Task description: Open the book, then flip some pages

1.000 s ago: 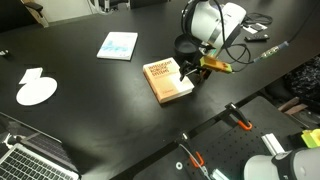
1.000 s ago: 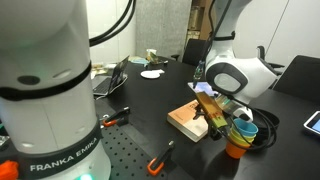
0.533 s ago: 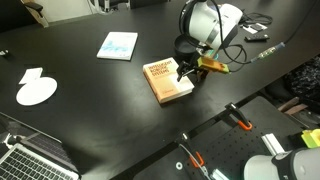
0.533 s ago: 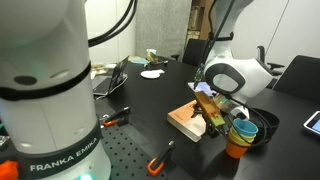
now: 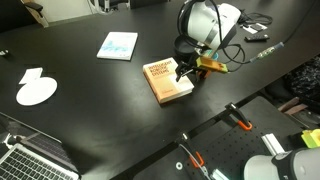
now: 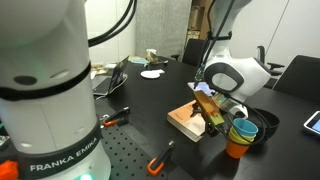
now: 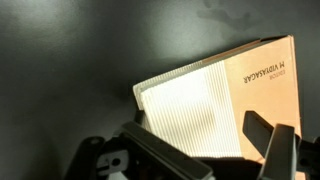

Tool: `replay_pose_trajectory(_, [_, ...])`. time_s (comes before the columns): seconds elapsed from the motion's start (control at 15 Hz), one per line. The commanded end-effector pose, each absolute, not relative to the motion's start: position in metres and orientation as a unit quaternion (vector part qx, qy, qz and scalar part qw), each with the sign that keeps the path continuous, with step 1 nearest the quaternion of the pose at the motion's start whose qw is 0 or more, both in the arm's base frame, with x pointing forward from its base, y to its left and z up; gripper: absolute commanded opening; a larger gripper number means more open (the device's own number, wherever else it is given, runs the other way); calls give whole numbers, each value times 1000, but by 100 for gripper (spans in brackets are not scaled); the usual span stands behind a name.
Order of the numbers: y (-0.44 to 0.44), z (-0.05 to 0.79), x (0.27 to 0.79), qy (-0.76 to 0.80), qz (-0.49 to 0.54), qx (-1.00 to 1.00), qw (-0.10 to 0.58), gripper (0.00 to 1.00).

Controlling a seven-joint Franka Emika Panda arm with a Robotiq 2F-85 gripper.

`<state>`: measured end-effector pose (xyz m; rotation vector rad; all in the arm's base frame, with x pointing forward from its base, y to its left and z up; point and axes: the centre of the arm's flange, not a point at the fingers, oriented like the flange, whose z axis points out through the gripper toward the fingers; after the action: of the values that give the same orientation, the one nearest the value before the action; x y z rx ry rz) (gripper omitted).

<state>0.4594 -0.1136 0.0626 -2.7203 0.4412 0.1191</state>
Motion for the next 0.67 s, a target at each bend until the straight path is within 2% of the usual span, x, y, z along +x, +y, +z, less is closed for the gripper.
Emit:
replay_pose_trajectory(0.0, [-104, 82, 462, 147, 28, -972, 184, 100])
replay_pose_trajectory(0.6, [-81, 108, 460, 116, -4, -984, 136, 100])
